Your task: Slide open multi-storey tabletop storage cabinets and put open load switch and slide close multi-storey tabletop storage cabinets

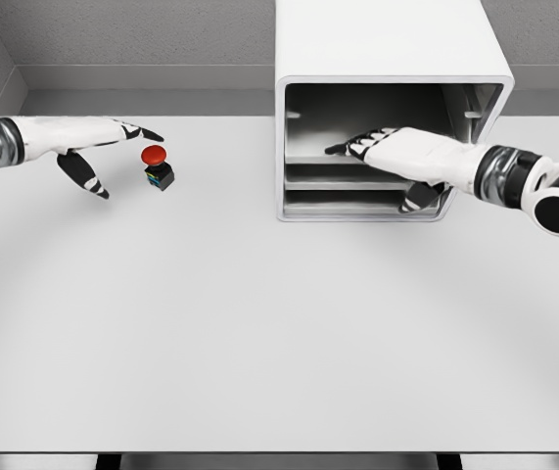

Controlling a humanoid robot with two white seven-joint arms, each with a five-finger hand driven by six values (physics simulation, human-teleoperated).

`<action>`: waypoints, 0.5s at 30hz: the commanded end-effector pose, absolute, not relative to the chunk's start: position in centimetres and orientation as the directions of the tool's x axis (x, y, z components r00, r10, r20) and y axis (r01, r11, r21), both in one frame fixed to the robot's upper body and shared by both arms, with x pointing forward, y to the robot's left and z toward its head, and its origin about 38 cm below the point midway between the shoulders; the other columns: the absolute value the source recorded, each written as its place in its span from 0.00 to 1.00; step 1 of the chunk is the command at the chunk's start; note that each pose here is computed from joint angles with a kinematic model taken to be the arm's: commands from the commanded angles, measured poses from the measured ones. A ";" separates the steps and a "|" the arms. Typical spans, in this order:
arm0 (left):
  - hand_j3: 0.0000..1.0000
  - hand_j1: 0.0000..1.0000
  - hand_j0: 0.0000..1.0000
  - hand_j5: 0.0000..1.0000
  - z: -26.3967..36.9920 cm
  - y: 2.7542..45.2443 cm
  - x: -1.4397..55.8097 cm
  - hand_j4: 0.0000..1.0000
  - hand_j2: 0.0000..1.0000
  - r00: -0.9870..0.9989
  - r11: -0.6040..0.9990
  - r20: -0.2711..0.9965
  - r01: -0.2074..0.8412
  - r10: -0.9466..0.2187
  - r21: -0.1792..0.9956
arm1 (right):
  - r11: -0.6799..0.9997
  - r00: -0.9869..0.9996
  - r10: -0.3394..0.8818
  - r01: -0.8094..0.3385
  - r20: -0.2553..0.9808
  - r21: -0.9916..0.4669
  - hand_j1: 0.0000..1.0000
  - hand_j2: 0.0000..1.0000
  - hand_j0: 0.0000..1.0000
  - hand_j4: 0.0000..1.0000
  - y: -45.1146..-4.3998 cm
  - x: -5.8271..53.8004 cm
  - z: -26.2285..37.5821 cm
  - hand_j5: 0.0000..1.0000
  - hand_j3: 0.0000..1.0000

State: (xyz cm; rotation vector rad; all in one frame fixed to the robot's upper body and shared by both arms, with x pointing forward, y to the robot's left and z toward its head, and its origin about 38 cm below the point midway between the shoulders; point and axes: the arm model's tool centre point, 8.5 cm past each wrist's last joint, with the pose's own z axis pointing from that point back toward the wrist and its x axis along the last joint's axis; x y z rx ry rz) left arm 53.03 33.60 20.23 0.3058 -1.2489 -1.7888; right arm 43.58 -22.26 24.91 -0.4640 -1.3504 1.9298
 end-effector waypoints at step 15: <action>1.00 1.00 1.00 1.00 20.2 33.6 53.0 1.00 1.00 -0.558 -0.073 0.283 0.530 -0.780 0.845 | -0.191 -0.684 0.721 -0.352 0.112 -0.916 1.00 1.00 1.00 1.00 -23.0 42.8 25.4 1.00 1.00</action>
